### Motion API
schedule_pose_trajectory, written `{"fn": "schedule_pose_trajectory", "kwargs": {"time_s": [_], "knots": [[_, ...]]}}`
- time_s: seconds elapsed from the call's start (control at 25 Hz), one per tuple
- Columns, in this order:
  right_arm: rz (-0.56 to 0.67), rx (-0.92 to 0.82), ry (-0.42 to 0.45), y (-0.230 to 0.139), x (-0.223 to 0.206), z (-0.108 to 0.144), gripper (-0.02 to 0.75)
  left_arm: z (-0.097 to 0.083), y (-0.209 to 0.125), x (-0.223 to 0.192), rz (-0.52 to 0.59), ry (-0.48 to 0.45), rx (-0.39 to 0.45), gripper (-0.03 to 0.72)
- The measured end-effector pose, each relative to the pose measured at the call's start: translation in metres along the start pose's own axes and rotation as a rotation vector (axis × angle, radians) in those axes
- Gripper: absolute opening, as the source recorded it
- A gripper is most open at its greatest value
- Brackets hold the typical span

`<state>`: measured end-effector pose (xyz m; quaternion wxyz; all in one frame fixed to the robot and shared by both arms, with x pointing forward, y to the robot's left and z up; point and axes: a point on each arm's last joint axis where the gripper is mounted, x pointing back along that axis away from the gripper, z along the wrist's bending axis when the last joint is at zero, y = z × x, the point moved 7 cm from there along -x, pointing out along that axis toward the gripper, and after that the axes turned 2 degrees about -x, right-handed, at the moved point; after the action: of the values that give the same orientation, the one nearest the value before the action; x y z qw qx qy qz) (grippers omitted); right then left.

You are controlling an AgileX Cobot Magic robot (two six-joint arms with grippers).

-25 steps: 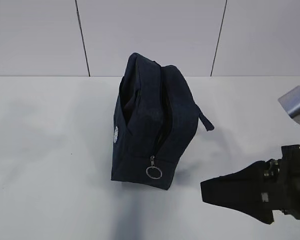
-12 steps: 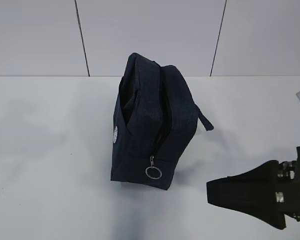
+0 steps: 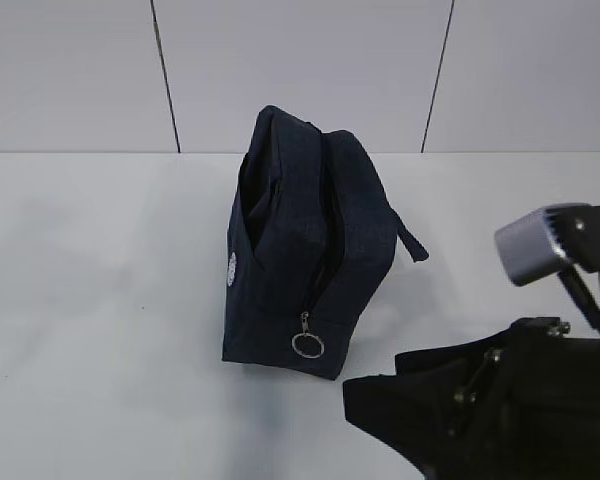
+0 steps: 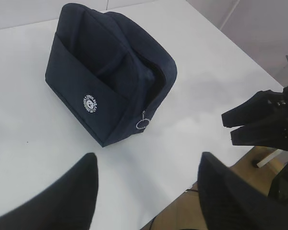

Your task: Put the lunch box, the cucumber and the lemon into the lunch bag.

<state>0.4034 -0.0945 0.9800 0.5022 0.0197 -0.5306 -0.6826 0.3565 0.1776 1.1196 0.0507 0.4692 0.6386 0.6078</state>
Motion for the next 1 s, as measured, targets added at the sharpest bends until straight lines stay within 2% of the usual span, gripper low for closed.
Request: {"fn": "schedule_pose_trajectory", "kwargs": {"time_s": [0.16,0.4,0.6,0.84,1.0], "knots": [[0.073,0.035,-0.056,-0.02,-0.022,-0.002,0.455,0.0,0.0,0.0,0.0,-0.001,0.001,0.454],[0.117,0.01,-0.2,-0.037,-0.047,-0.021,0.455,0.0,0.0,0.0,0.0,-0.001,0.003,0.449],[0.088,0.004,-0.239,-0.025,-0.059,-0.022,0.455,0.0,0.0,0.0,0.0,-0.001,0.003,0.448],[0.118,0.035,-0.259,-0.021,-0.083,-0.02,0.455,0.0,0.005,0.0,-0.028,0.001,0.004,0.447],[0.138,0.115,-0.26,-0.022,-0.085,-0.021,0.455,0.0,0.006,0.0,-0.038,0.002,0.004,0.447]]}}
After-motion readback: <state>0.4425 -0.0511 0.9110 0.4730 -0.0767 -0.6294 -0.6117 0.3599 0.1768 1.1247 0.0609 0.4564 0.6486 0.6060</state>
